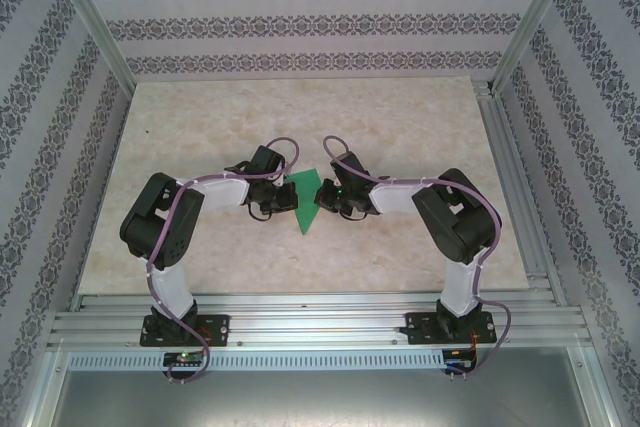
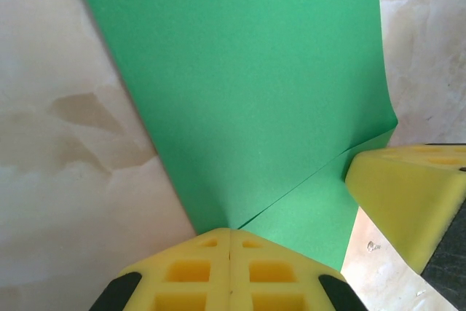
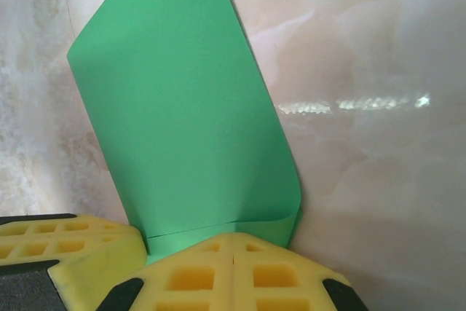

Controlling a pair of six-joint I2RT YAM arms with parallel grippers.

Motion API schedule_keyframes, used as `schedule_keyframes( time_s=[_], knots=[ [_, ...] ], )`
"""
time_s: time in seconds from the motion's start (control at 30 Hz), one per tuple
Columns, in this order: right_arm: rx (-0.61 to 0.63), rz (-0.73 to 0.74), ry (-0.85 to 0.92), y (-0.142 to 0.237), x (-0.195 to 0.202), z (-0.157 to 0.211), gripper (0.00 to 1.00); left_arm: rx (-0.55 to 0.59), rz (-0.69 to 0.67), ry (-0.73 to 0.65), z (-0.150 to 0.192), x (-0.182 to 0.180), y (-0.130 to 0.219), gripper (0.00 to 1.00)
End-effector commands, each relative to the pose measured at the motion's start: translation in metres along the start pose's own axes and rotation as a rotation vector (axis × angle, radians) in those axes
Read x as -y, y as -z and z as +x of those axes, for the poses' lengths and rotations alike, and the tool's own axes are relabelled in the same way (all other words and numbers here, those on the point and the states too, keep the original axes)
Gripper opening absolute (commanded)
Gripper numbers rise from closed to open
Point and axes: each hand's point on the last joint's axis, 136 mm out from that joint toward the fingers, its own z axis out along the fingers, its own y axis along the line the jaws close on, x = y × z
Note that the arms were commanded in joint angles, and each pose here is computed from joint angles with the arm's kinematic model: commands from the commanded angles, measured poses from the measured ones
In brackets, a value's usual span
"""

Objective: Fold a paper plane with a square sheet of paper (pick it up from the middle)

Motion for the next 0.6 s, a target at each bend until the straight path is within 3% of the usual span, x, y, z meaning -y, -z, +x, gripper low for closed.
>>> schedule_keyframes(
  time_s=[0.0,0.2,0.57],
  knots=[
    [0.007,-0.003,-0.006,0.001,-0.002,-0.006,0.03,-0.047,-0.141,0.002,0.018,-0.031,-0.006,0.00],
    [0.081,0.002,0.039,0.026,-0.017,-0.025,0.03,-0.045,-0.141,0.001,0.017,-0.031,-0.006,0.00],
    [0.029,0.044,0.016,0.002,0.008,-0.018,0.03,-0.045,-0.139,-0.004,0.018,-0.030,-0.005,0.00]
  ],
)
